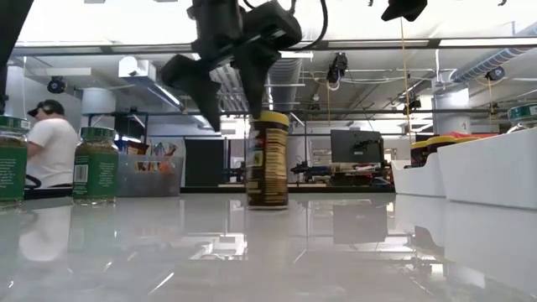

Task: Sort spices by type
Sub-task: Put the yellow seasoning bottle into the top white bin

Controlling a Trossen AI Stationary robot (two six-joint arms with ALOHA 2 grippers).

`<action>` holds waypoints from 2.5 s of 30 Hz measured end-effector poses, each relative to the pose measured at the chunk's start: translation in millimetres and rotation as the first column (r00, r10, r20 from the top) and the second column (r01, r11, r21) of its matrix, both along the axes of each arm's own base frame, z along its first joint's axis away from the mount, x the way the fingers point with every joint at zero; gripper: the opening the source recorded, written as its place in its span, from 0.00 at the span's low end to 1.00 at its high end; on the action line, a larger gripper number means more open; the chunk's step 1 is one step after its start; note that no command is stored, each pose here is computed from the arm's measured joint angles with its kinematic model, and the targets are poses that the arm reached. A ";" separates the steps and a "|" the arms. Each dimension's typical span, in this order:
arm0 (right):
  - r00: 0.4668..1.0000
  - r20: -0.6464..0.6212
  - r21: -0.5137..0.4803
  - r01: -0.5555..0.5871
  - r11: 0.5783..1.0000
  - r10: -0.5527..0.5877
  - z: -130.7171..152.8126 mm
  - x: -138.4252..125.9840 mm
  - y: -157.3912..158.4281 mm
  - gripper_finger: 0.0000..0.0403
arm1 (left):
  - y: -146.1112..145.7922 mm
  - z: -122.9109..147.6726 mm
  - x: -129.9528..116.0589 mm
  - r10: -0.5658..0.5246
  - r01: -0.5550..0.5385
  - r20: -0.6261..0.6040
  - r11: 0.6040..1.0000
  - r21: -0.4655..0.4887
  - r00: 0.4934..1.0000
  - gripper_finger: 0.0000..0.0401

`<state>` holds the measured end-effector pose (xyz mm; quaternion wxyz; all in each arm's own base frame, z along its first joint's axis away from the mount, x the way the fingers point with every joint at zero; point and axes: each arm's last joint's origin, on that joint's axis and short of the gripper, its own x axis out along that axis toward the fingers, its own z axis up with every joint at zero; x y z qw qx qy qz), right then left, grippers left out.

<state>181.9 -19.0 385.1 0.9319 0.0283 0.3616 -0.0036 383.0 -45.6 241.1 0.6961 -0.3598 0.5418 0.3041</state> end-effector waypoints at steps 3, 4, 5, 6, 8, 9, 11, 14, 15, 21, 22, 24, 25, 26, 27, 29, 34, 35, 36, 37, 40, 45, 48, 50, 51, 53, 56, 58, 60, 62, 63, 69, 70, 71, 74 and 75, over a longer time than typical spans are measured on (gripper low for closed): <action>1.000 0.000 0.000 0.000 1.000 0.000 0.0 0.0 0.0 0.62 | 1.4 -0.9 2.7 -0.001 0.000 0.023 0.999 0.035 1.000 0.69; 1.000 0.000 0.000 0.000 1.000 0.000 0.0 0.0 0.0 0.63 | 1.7 -1.3 3.5 -0.003 0.002 0.030 0.999 0.050 1.000 0.69; 1.000 0.000 0.000 0.000 1.000 0.000 0.0 0.0 0.0 0.63 | 2.0 -1.3 5.3 -0.003 0.000 0.047 0.998 0.062 0.999 0.69; 1.000 0.000 0.000 0.000 1.000 0.000 0.0 0.0 0.0 0.64 | 2.4 -1.2 6.9 -0.004 -0.001 0.061 0.997 0.075 0.998 0.69; 1.000 0.000 0.003 0.002 1.000 -0.002 0.0 0.0 0.0 0.64 | 3.0 -1.3 9.0 -0.013 0.006 0.080 0.996 0.090 0.997 0.69; 1.000 0.000 0.004 0.004 1.000 -0.004 0.0 0.0 0.0 0.65 | 3.1 -0.9 10.5 -0.020 0.011 0.093 0.995 0.095 0.995 0.69; 1.000 0.000 0.004 0.004 1.000 -0.004 0.0 0.0 0.0 0.65 | 3.6 0.0 13.1 -0.032 0.020 0.120 0.994 0.104 0.992 0.69; 1.000 0.000 0.005 0.004 1.000 -0.004 -0.2 0.1 0.0 0.67 | 5.0 0.3 13.6 -0.050 0.036 0.121 0.993 0.114 0.991 0.69; 1.000 -0.002 0.005 0.005 1.000 -0.005 -0.8 0.2 0.0 0.67 | 5.5 2.1 13.1 -0.062 0.048 0.113 0.992 0.118 0.992 0.69; 0.999 -0.022 0.028 0.024 0.999 -0.023 -9.6 4.3 -0.5 0.67 | 5.0 33.1 11.5 -0.162 0.148 0.081 0.976 0.162 0.983 0.69; 0.999 -0.024 0.033 0.029 0.999 -0.028 -12.1 5.7 -0.7 0.67 | 4.7 39.6 11.8 -0.181 0.162 0.088 0.969 0.184 0.980 0.69; 0.999 -0.023 0.045 0.040 0.998 -0.039 -16.2 8.7 -1.0 0.66 | 4.6 50.1 13.3 -0.213 0.185 0.108 0.957 0.225 0.971 0.69; 0.999 -0.024 0.049 0.043 0.998 -0.042 -18.4 9.8 -1.1 0.66 | 4.7 53.7 13.9 -0.224 0.192 0.116 0.952 0.237 0.968 0.69; 0.999 -0.023 0.055 0.049 0.997 -0.048 -20.2 10.9 -1.2 0.66 | 4.9 55.9 14.4 -0.233 0.197 0.119 0.947 0.252 0.965 0.69; 0.998 -0.016 0.063 0.056 0.996 -0.055 -21.7 12.3 -1.4 0.65 | 5.3 56.8 14.4 -0.234 0.197 0.118 0.944 0.264 0.965 0.69; 0.998 0.014 0.077 0.064 0.995 -0.066 -23.5 16.0 -0.9 0.64 | 6.0 59.1 13.7 -0.229 0.187 0.121 0.939 0.289 0.966 0.69; 0.994 0.071 0.085 0.075 0.994 -0.081 -34.5 28.2 3.3 0.60 | 7.5 65.4 0.2 -0.226 0.171 0.139 0.930 0.325 0.964 0.66; 0.994 0.077 0.086 0.072 0.994 -0.079 -38.2 32.3 5.3 0.60 | 7.9 65.2 -3.6 -0.223 0.168 0.143 0.931 0.324 0.964 0.66; 0.994 0.076 0.090 0.070 0.993 -0.077 -42.9 37.1 7.5 0.60 | 8.5 65.3 -8.0 -0.219 0.162 0.149 0.932 0.323 0.964 0.65; 0.995 0.070 0.087 0.065 0.994 -0.071 -48.0 42.2 10.3 0.60 | 9.3 65.7 -13.2 -0.213 0.154 0.153 0.932 0.327 0.965 0.64; 0.996 0.058 0.080 0.062 0.995 -0.066 -60.5 60.6 21.4 0.63 | 12.6 70.0 -36.6 -0.183 0.118 0.168 0.933 0.340 0.969 0.62; 0.983 0.037 0.020 0.177 0.984 -0.177 -76.0 88.8 35.7 0.72 | 17.6 60.3 -74.6 -0.135 0.072 0.179 0.945 0.320 0.975 0.60; 0.967 0.069 -0.051 0.251 0.967 -0.247 -82.2 102.1 42.5 0.77 | 20.1 57.5 -95.3 -0.111 0.037 0.228 0.951 0.307 0.967 0.60; 0.955 0.115 -0.069 0.281 0.957 -0.273 -86.4 111.0 46.5 0.79 | 21.2 52.6 -105.9 -0.104 0.027 0.252 0.955 0.294 0.962 0.60; 0.949 0.145 -0.061 0.291 0.955 -0.280 -89.6 115.2 48.6 0.80 | 21.5 50.6 -110.1 -0.105 0.025 0.269 0.958 0.285 0.957 0.60; 0.932 0.225 -0.030 0.299 0.954 -0.285 -95.1 122.1 52.8 0.80 | 22.3 48.5 -119.0 -0.105 0.020 0.293 0.960 0.280 0.950 0.60; 0.902 0.330 0.003 0.295 0.955 -0.280 -109.8 128.1 57.0 0.79 | 22.2 49.0 -130.7 -0.109 0.012 0.338 0.961 0.276 0.935 0.60; 0.885 0.364 0.033 0.299 0.954 -0.290 -122.0 129.3 58.2 0.77 | 22.3 46.5 -136.8 -0.111 0.011 0.351 0.962 0.274 0.930 0.60; 0.873 0.384 0.041 0.309 0.950 -0.301 -135.2 131.9 59.6 0.74 | 22.1 45.6 -141.9 -0.114 0.012 0.360 0.962 0.273 0.926 0.60; 0.873 0.381 0.046 0.312 0.949 -0.305 -145.2 135.2 60.1 0.70 | 22.4 45.3 -145.3 -0.114 0.010 0.367 0.962 0.273 0.923 0.60; 0.876 0.368 0.050 0.316 0.947 -0.311 -150.2 137.2 60.5 0.67 | 22.6 44.6 -146.4 -0.114 0.010 0.367 0.962 0.273 0.923 0.60; 0.888 0.357 0.032 0.297 0.954 -0.288 -170.1 150.5 66.7 0.37 | 22.9 40.5 -148.0 -0.111 0.010 0.358 0.962 0.272 0.927 0.60; 0.891 0.352 0.031 0.295 0.955 -0.287 -173.9 151.6 67.8 0.31 | 22.8 39.7 -147.3 -0.110 0.011 0.355 0.962 0.272 0.928 0.60; 0.893 0.348 0.031 0.292 0.956 -0.284 -177.3 152.4 69.1 0.26 | 22.7 38.6 -146.5 -0.109 0.010 0.351 0.962 0.271 0.930 0.60; 0.902 0.335 0.015 0.283 0.959 -0.271 -186.7 152.6 70.9 0.11 | 22.1 36.1 -144.7 -0.105 0.013 0.342 0.966 0.259 0.934 0.60; 0.902 0.344 0.005 0.276 0.961 -0.261 -188.1 153.3 71.3 0.07 | 21.7 35.2 -144.2 -0.107 0.020 0.339 0.968 0.250 0.935 0.60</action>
